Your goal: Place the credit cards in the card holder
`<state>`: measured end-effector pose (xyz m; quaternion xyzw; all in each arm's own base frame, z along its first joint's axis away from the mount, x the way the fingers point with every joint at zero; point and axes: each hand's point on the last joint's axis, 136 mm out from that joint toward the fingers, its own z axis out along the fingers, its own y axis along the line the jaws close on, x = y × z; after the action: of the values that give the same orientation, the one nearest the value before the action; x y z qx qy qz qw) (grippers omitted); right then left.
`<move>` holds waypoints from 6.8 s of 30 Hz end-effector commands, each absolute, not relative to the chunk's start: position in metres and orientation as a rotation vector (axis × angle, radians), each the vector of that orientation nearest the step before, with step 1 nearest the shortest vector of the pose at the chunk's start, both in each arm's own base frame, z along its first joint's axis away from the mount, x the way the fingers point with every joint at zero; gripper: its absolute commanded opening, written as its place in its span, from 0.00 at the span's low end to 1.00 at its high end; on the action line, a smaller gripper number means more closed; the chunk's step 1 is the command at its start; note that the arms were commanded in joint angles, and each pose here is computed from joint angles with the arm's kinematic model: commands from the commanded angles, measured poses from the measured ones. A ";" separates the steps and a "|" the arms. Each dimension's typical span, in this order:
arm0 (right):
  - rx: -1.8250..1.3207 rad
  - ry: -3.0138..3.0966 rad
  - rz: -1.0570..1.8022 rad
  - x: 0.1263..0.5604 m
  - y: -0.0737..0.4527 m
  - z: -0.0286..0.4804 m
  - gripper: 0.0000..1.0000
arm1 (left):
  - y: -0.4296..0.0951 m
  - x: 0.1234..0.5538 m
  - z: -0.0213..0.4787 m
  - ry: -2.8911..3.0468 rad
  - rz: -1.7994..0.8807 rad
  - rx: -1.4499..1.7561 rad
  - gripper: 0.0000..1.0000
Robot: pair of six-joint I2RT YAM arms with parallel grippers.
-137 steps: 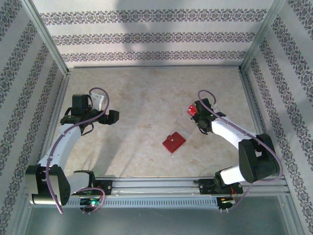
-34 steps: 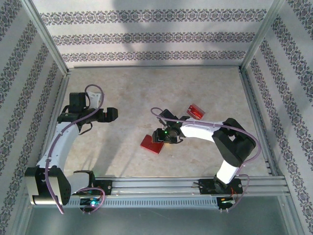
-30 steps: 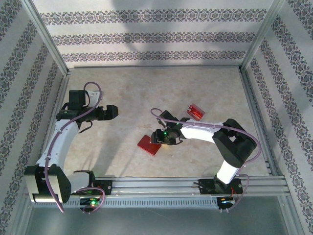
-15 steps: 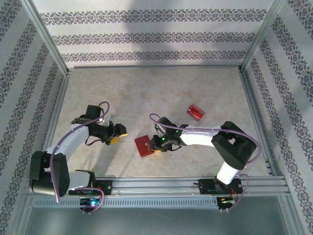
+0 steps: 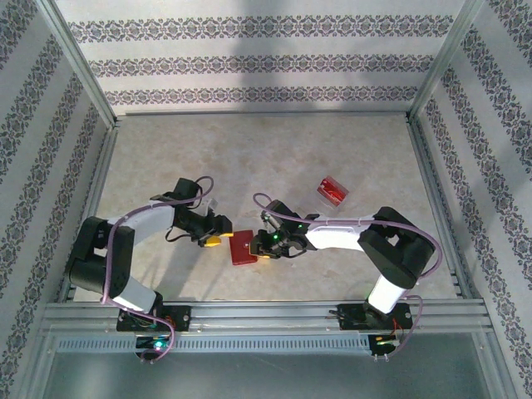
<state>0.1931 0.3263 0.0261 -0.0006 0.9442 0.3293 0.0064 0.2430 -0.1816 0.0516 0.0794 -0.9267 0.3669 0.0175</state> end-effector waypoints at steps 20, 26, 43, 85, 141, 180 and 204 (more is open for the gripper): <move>0.080 2.965 0.898 0.226 0.324 0.017 0.18 | -0.213 0.254 0.039 -2.855 1.193 0.123 0.55; 0.097 2.962 0.885 0.224 0.318 0.013 0.16 | -0.223 0.253 0.052 -2.833 1.268 0.073 0.50; 0.061 2.869 0.902 0.230 0.314 0.053 0.21 | -0.223 0.258 0.074 -2.903 1.297 -0.020 0.00; 0.002 2.890 0.700 0.234 0.321 0.066 0.20 | -0.232 0.259 0.106 -2.951 1.368 -0.185 0.00; 0.014 2.798 0.848 0.224 0.321 0.101 0.23 | -0.221 0.277 0.087 -3.169 0.998 -0.512 0.78; 0.062 3.035 0.322 0.232 0.274 0.049 0.00 | -0.161 0.294 0.116 -3.420 0.751 -0.739 1.00; 0.328 3.095 0.575 0.220 0.247 -0.015 0.00 | -0.224 0.235 0.055 -2.853 0.292 -2.178 0.74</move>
<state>0.2339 0.2604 0.0137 0.0865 0.9748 0.2053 0.0152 0.2305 -0.2167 0.0645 -0.5215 -0.8183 0.1223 -0.2084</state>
